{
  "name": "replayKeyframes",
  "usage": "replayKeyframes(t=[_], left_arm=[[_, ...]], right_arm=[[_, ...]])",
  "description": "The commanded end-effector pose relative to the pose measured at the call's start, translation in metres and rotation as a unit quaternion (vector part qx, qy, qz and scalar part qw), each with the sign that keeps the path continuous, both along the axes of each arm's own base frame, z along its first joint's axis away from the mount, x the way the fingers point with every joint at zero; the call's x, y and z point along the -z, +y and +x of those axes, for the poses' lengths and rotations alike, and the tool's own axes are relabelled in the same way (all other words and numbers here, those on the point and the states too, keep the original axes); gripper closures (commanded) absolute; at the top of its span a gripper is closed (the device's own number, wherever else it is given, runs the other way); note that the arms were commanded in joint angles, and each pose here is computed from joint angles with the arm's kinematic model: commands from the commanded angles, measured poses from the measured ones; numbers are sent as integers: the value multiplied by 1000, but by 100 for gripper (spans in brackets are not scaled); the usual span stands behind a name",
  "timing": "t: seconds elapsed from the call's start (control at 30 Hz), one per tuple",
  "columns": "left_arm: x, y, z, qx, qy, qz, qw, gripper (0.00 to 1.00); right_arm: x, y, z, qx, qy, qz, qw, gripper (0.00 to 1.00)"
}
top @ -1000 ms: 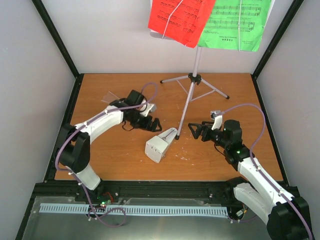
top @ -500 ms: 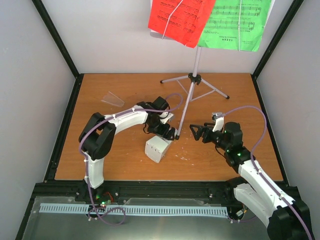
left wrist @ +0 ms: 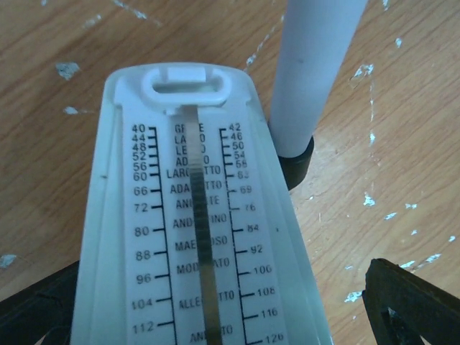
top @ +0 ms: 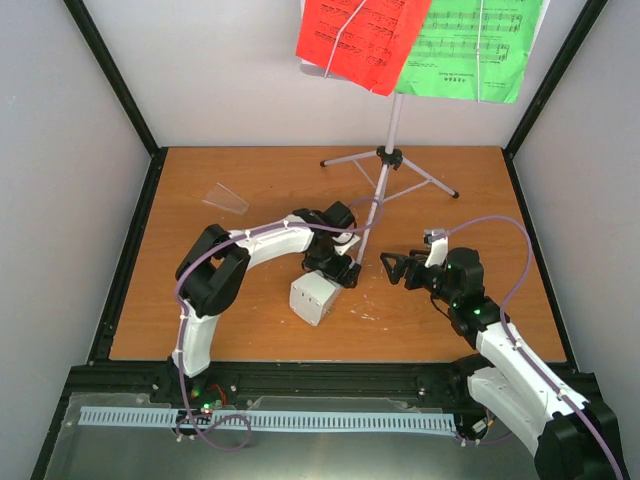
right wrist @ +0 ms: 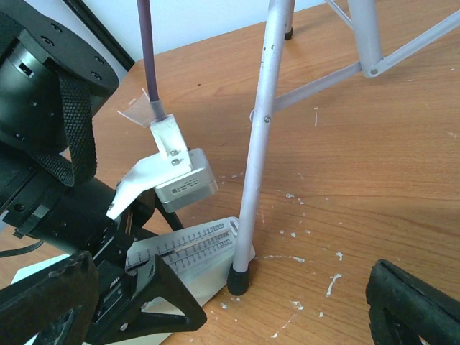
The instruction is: Pack up the instrument practice props
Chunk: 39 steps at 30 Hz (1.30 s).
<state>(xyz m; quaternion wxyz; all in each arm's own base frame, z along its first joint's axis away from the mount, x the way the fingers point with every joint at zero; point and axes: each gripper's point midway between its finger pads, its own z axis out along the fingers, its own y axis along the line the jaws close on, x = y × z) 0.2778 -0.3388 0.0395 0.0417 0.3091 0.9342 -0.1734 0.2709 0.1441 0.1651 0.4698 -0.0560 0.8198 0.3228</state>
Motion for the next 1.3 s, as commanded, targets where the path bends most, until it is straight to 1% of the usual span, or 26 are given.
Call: replayKeyframes(t=[0.0,0.13,0.27,0.4,0.5,0.6,0.7,0.87,1.1,1.27], left_arm=[[-6,-2,1,14,-27,21,999,1],[-9,1,2,12,-42,23,999,16],[-18,4,4,1,-59,16,998,27],[-31,5,5,-12,-80,-5,997,40],[-43,6,5,-19,-102,-24,994,46],[-59,7,4,-20,-125,-54,990,47],[-67,8,0,-18,-139,-76,987,47],[-77,6,-6,-1,-159,-109,981,48],[-76,8,-13,14,-169,-122,978,48],[-80,7,-14,15,-178,-131,975,48]], right_arm=[[1,-5,0,10,-9,-10,1000,0],[2,-4,0,9,-8,-7,1000,0],[0,1,1,2,0,13,1000,0],[1,10,3,-2,38,60,997,0],[11,17,7,10,83,88,993,0],[17,30,10,15,113,108,988,0],[24,48,14,14,135,109,985,0],[28,79,24,-13,158,128,979,0],[33,101,40,-37,166,116,979,0],[40,119,39,-68,182,108,975,0]])
